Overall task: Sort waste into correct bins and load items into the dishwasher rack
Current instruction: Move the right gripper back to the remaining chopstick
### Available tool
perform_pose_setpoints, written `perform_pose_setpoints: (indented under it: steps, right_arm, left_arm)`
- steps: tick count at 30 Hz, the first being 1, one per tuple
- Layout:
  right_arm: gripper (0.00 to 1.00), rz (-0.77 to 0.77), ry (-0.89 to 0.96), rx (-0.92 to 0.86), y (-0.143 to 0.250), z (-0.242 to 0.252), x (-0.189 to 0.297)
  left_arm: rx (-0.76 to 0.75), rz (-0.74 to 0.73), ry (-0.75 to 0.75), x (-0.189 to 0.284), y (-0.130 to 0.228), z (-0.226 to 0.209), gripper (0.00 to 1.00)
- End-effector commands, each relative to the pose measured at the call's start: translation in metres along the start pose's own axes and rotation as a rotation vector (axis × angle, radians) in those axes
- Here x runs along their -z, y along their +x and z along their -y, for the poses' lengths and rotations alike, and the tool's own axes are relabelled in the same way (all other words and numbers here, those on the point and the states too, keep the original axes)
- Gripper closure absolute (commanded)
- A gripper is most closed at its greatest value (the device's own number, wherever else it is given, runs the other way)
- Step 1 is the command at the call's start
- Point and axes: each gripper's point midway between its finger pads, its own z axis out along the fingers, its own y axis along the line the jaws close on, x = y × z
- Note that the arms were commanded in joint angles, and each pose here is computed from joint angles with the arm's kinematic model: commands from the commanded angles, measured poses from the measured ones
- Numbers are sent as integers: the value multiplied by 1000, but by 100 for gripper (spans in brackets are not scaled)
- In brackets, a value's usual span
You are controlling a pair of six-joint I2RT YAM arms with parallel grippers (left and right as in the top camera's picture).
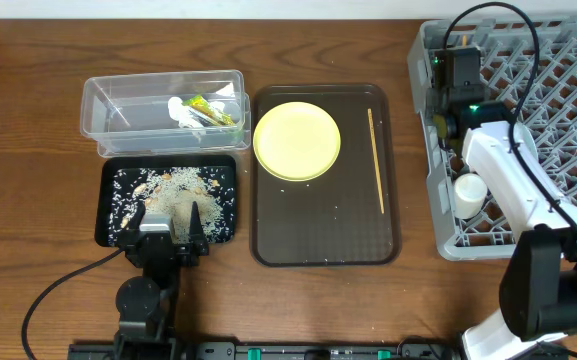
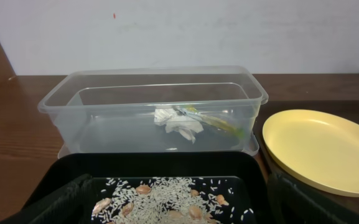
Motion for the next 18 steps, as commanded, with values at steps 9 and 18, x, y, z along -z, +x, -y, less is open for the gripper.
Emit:
perform_pose_setpoints:
  steps: [9,18]
  right_arm:
    - [99,-8,-51,67,5,-19,-7]
    - [63,-10,-66,114,6,-22,-7]
  left_arm:
    - [1,-52,-12,-2,19,-2,10]
    - [1,-52,-12,-2,19,-2,10]
